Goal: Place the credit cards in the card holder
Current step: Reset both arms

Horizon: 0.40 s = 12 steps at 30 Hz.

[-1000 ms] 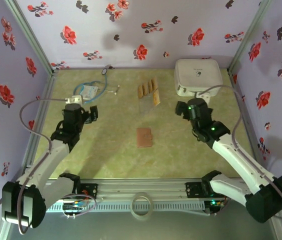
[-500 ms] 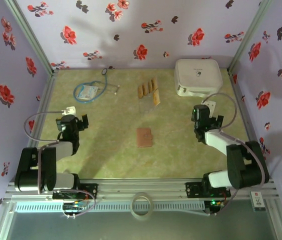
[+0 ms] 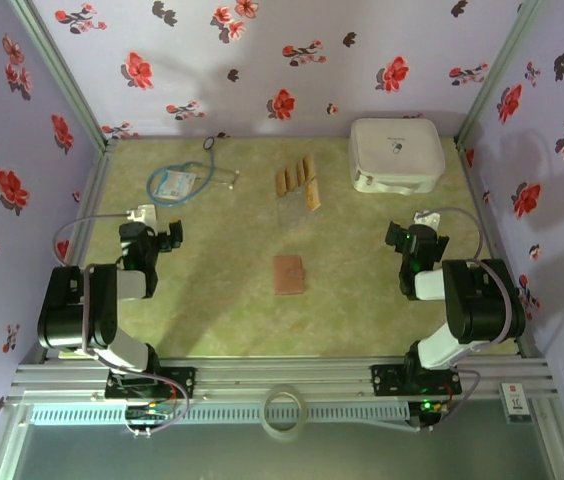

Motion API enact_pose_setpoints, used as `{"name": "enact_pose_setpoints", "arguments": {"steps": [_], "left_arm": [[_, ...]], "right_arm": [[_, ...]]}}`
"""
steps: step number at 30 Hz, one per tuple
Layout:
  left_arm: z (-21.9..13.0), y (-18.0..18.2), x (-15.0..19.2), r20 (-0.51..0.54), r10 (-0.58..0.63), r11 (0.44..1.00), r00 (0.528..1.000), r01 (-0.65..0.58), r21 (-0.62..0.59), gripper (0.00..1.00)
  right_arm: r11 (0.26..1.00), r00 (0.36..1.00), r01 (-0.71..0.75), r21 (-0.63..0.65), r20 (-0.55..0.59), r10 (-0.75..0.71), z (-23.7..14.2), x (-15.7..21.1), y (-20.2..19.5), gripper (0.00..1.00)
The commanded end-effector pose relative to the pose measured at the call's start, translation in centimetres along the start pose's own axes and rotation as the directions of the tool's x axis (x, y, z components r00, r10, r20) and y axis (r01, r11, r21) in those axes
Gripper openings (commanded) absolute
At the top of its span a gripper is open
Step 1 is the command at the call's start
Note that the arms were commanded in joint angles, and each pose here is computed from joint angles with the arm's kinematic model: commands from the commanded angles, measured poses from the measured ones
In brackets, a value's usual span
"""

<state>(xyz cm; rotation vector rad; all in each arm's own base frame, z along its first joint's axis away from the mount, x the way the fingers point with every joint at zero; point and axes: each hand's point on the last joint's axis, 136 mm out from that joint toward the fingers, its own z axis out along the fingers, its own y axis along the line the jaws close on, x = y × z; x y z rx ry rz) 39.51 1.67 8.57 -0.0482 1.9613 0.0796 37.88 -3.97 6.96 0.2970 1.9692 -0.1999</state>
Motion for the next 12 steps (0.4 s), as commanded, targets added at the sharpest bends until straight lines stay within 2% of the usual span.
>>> {"name": "enact_pose_setpoints", "arguments": {"steps": [1, 8, 12], "left_arm": [[0.19, -0.19, -0.88, 0.025, -0.002, 1.0, 1.0, 0.002, 0.022, 1.0], [0.23, -0.14, -0.83, 0.022, -0.004, 1.0, 1.0, 0.004, 0.021, 1.0], [0.24, -0.16, -0.84, 0.022, -0.004, 1.0, 1.0, 0.004, 0.023, 1.0]], "right_arm": [[0.999, 0.997, -0.012, -0.042, 0.08, 0.015, 0.02, -2.21, 0.93, 0.99], [0.998, 0.999, -0.012, -0.06, 0.04, 0.015, 0.5, -1.91, 1.29, 0.99], [0.997, 0.997, -0.013, -0.072, 0.073, 0.018, -0.3, -2.05, 1.17, 0.99]]}}
